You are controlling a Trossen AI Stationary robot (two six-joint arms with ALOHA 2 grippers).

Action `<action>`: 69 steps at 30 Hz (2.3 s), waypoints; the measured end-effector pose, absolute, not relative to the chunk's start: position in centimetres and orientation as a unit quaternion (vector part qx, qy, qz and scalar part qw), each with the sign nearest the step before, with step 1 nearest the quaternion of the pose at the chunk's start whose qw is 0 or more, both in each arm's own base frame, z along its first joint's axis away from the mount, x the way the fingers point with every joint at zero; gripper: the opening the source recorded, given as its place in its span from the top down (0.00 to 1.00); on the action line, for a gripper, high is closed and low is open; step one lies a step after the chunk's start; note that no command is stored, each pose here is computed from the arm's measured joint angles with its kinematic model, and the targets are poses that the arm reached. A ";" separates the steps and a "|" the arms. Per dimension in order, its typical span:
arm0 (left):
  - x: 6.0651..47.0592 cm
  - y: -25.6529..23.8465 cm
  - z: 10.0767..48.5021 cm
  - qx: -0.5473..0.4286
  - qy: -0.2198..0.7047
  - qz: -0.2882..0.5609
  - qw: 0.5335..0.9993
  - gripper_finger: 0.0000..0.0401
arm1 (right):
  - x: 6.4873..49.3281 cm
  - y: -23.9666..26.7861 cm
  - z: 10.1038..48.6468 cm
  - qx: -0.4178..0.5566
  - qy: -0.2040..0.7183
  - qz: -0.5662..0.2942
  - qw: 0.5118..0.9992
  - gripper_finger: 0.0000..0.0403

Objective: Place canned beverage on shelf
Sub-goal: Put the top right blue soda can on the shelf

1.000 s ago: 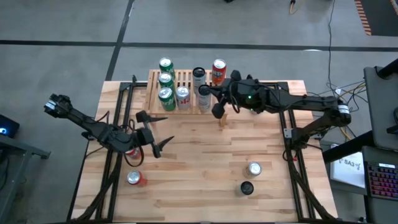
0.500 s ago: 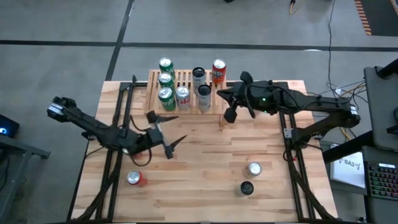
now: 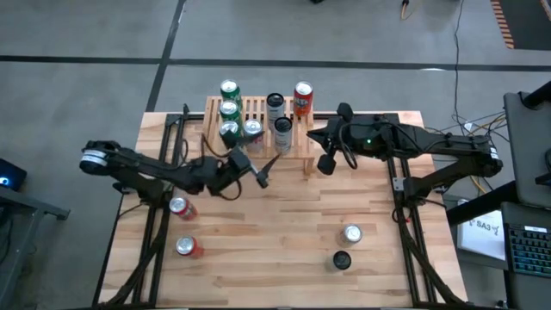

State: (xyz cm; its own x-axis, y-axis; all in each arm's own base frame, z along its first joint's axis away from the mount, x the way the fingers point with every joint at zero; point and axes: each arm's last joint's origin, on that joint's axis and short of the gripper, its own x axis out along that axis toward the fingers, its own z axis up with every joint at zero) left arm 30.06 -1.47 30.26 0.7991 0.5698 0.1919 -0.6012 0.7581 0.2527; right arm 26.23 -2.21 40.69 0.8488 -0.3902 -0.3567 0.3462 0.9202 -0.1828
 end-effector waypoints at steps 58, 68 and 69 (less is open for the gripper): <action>29.4 -2.5 33.9 0.158 0.020 0.331 0.930 0.12 | 27.9 -2.4 37.7 -0.045 0.165 -0.082 0.982 0.97; 22.5 -4.3 32.6 0.088 -0.003 0.222 0.971 0.12 | 28.6 -2.1 34.1 0.053 0.085 -0.089 0.991 0.97; 22.0 -4.6 32.3 0.083 -0.003 0.213 0.974 0.12 | 28.6 -2.0 33.7 0.058 0.089 -0.087 0.991 0.97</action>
